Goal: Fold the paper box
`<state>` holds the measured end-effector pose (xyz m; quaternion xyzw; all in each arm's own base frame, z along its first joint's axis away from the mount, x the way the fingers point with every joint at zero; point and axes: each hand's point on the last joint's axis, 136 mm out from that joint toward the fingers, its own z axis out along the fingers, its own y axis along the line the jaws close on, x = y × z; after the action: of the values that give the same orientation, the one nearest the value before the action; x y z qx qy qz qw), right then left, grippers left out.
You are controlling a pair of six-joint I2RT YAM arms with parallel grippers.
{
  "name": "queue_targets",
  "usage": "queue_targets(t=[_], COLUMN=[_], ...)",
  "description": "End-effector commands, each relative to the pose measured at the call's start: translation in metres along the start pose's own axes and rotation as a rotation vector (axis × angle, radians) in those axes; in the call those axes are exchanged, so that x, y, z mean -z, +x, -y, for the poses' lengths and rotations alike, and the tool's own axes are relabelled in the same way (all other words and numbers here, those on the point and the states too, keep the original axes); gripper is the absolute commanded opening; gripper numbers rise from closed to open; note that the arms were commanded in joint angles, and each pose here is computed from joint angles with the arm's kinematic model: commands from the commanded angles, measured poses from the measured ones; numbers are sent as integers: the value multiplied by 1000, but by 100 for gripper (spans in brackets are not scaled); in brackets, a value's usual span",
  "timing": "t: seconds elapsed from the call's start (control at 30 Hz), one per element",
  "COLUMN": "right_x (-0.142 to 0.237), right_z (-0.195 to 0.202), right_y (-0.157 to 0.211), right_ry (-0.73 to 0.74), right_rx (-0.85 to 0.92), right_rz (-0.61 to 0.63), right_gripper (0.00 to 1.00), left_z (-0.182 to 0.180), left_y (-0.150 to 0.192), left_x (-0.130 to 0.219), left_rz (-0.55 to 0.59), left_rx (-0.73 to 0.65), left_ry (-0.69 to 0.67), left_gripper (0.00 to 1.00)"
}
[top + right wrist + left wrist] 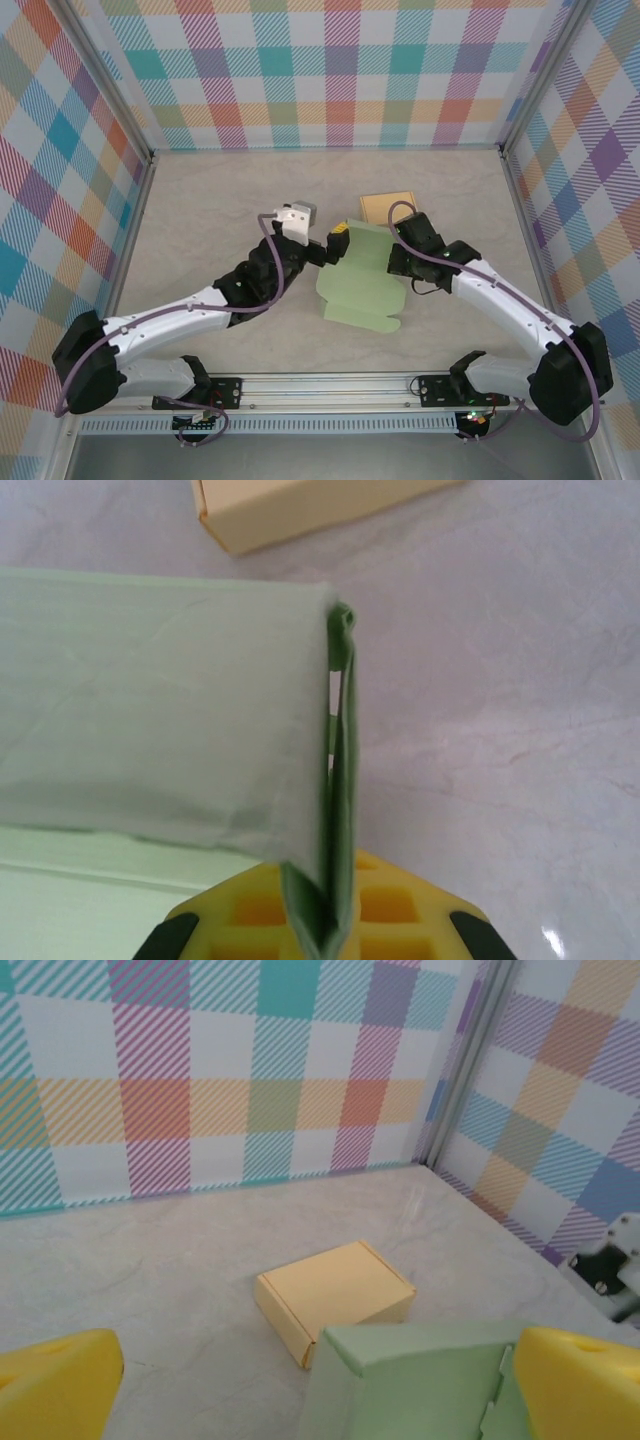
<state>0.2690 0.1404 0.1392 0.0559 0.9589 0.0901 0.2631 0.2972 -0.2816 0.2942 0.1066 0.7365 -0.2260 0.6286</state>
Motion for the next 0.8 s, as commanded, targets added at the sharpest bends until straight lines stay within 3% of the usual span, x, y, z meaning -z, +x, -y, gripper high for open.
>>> queue_targets(t=[0.0,0.4,0.77], right_x=[11,4,-44], right_z=[0,-1,-7], right_y=[22,39,33], right_ry=[8,48,122], right_rx=[79,227,339], right_rz=[-156,-461,-633], right_gripper=[0,0,5], left_z=[-32,-87,-101], left_y=[6,56,68], left_x=[3,-15,-13], left_rz=[-60,-262,-275], left_rx=[52,203,256], left_ry=[-117,-232,-235], left_gripper=[100,100,100])
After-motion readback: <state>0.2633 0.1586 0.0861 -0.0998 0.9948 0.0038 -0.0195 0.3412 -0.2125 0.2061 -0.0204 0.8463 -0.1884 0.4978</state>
